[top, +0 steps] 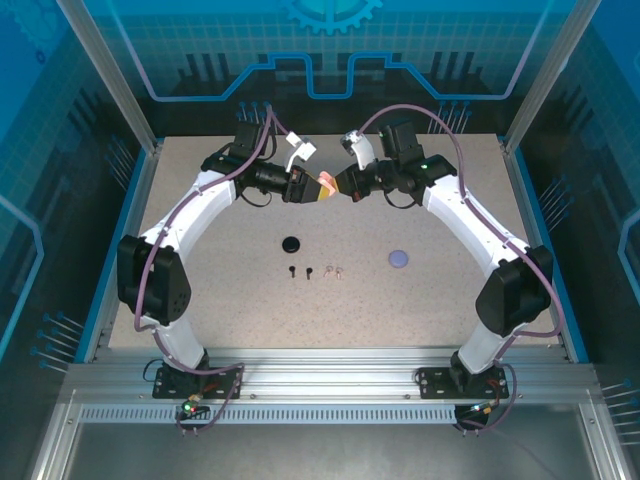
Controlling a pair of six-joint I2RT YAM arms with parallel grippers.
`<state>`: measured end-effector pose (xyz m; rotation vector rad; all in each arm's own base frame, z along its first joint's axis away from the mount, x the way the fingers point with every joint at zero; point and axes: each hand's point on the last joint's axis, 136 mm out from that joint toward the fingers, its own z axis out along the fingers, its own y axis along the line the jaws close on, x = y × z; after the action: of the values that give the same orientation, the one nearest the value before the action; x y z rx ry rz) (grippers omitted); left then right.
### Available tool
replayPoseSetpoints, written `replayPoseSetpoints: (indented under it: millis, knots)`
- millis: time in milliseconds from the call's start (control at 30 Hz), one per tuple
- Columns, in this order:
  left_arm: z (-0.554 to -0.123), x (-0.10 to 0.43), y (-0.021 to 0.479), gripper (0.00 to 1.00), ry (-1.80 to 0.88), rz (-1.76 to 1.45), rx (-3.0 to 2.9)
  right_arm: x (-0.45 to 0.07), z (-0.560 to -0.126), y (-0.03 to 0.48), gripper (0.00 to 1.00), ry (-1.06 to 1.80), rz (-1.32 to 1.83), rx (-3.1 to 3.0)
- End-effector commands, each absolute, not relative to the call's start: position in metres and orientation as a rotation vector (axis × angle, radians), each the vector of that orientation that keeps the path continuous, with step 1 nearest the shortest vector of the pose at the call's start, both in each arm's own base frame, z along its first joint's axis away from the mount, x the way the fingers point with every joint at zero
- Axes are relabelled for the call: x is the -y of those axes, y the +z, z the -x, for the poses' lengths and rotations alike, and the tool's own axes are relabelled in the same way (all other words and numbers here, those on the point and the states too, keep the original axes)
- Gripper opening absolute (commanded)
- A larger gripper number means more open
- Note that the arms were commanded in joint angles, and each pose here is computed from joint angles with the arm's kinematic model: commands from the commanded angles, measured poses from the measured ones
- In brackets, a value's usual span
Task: Insert wireless bluetooth earbuds into charging case
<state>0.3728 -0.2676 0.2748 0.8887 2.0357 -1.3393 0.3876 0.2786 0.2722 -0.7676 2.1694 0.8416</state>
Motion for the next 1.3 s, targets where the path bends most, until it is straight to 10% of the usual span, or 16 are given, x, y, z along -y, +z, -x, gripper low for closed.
replayPoseSetpoints:
  millis: [0, 133, 633, 1267]
  knots:
    - [-0.370, 0.275, 0.280, 0.25, -1.368, -0.931, -2.003, -0.289, -0.381, 0.279, 0.00, 0.869, 0.810, -2.143]
    - [-0.369, 0.275, 0.280, 0.13, -1.371, -0.929, -2.004, -0.289, -0.382, 0.285, 0.00, 0.872, 0.792, -2.135]
    - [-0.369, 0.244, 0.295, 0.00, -1.304, -0.733, -1.891, -0.258, -0.354, 0.322, 0.57, 0.844, 0.572, -2.134]
    - [-0.343, 0.200, 0.338, 0.00, -1.131, -0.416, -1.526, -0.244, -0.278, 0.199, 0.62, 0.474, -0.019, -2.488]
